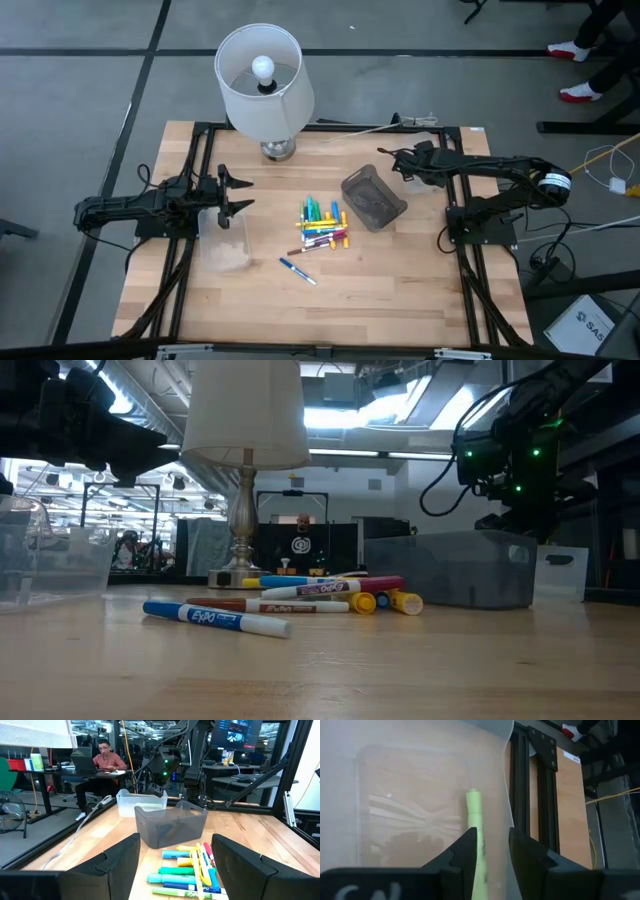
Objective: Pick & Place Markers
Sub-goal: Put the blue marker pen into the black bin
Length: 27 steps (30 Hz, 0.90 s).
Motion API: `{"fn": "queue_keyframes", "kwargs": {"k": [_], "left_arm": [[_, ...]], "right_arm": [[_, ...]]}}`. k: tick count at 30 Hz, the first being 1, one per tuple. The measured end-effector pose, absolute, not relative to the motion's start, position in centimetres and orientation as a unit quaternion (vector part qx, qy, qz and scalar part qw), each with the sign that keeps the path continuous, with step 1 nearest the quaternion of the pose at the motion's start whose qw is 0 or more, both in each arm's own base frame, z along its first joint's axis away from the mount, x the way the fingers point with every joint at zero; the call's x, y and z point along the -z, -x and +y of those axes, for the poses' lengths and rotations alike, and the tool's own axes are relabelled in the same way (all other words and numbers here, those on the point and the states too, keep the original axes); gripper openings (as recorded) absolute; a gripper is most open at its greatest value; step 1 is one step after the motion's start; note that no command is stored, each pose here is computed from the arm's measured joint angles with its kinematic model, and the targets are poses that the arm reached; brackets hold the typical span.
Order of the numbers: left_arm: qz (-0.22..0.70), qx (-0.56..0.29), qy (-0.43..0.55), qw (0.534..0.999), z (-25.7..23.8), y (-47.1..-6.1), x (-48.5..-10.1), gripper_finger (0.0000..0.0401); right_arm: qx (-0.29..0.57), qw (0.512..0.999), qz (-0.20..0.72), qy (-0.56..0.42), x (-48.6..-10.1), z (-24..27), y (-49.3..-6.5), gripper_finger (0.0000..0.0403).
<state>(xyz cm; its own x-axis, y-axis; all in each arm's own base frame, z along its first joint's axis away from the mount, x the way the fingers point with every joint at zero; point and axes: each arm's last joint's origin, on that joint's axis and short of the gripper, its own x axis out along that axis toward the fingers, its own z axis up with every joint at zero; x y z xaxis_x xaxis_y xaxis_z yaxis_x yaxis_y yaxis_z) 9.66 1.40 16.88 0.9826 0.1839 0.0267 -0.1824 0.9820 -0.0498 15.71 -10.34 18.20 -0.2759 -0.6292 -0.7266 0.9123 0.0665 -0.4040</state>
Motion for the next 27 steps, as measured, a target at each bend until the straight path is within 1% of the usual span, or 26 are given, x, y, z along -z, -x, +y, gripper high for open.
{"fn": "queue_keyframes", "kwargs": {"k": [11, 27], "left_arm": [[-0.016, -0.092, 0.023, 0.995, 1.4, -9.7, -16.9, 0.0242], [-0.015, -0.092, 0.023, 0.995, 1.4, -9.7, -16.9, 0.0242]], "right_arm": [[0.658, 0.584, 0.450, -0.155, -18.4, -10.4, -15.8, 0.0114], [0.610, 0.657, 0.407, -0.174, -24.0, -11.3, -19.0, 0.0114]]}}
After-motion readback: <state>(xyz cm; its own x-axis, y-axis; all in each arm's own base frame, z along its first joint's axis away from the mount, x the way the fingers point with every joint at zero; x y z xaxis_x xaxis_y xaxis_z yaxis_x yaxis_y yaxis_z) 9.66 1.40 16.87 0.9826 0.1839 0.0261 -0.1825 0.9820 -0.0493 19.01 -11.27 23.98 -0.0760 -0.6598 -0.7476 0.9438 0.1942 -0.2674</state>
